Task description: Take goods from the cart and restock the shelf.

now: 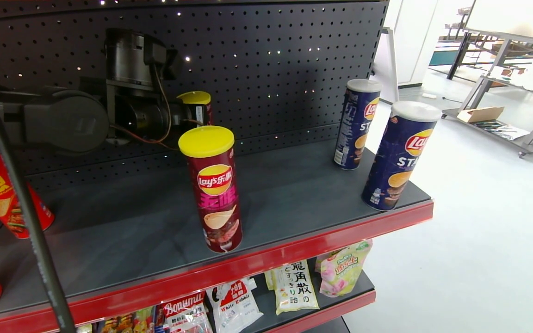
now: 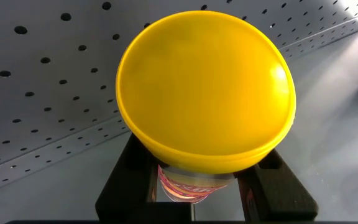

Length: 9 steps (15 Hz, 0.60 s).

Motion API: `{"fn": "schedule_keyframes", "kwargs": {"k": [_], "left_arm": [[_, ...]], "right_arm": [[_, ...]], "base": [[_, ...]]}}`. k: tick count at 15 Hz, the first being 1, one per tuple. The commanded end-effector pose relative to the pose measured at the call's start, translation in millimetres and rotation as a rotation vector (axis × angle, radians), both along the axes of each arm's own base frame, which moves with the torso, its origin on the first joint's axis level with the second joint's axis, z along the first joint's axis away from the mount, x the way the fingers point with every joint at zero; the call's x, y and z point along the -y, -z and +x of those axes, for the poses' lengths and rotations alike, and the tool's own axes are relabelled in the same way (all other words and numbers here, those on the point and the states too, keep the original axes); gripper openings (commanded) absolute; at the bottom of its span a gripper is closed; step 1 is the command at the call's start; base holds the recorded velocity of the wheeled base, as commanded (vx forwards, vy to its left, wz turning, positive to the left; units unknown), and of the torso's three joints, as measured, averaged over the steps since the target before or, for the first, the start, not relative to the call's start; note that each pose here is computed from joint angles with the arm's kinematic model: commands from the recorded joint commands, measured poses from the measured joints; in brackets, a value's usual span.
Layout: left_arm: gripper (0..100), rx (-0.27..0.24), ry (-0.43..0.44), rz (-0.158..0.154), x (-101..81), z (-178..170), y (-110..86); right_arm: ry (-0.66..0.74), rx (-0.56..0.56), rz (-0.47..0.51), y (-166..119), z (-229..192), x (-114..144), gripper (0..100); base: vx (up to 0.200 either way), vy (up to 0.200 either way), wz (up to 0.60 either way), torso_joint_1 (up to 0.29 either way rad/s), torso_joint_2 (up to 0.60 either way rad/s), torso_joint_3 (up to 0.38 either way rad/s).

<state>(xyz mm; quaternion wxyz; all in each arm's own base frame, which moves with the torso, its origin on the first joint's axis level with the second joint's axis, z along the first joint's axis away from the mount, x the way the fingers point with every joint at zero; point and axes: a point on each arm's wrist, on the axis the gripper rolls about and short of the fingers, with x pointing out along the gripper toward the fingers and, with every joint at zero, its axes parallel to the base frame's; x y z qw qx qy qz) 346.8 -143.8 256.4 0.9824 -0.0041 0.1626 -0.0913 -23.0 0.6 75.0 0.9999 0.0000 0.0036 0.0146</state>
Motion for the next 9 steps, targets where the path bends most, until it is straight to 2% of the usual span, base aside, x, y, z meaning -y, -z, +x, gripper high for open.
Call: {"fn": "schedule_keyframes", "kwargs": {"k": [1,3,4,6,7,9], "left_arm": [[0,-0.003,-0.001,0.001,0.1,0.5,1.2],[0,-0.008,-0.025,0.013,0.5,2.8,4.9],[100,-0.008,-0.026,0.008,2.5,1.9,4.9],[100,-0.01,-0.022,0.005,3.9,0.8,4.6],[100,-0.013,-0.025,-0.012,4.8,-0.1,4.2],[100,-0.014,-0.029,-0.024,4.8,-1.5,3.0]], "right_arm": [[-0.002,0.0,0.0,0.0,0.0,0.0,100],[-0.002,0.0,0.0,0.0,0.0,0.0,100],[-0.002,0.0,0.0,0.0,0.0,0.0,100],[-0.002,0.0,0.0,0.0,0.0,0.0,100],[-0.002,0.0,0.0,0.0,0.0,0.0,100],[-0.002,0.0,0.0,0.0,0.0,0.0,100]], "base": [[0.0,0.0,0.0,0.0,0.0,0.0],[0.0,0.0,0.0,0.0,0.0,0.0],[0.0,0.0,0.0,0.0,0.0,0.0],[0.0,0.0,0.0,0.0,0.0,0.0],[0.0,0.0,0.0,0.0,0.0,0.0],[0.0,0.0,0.0,0.0,0.0,0.0]]}}
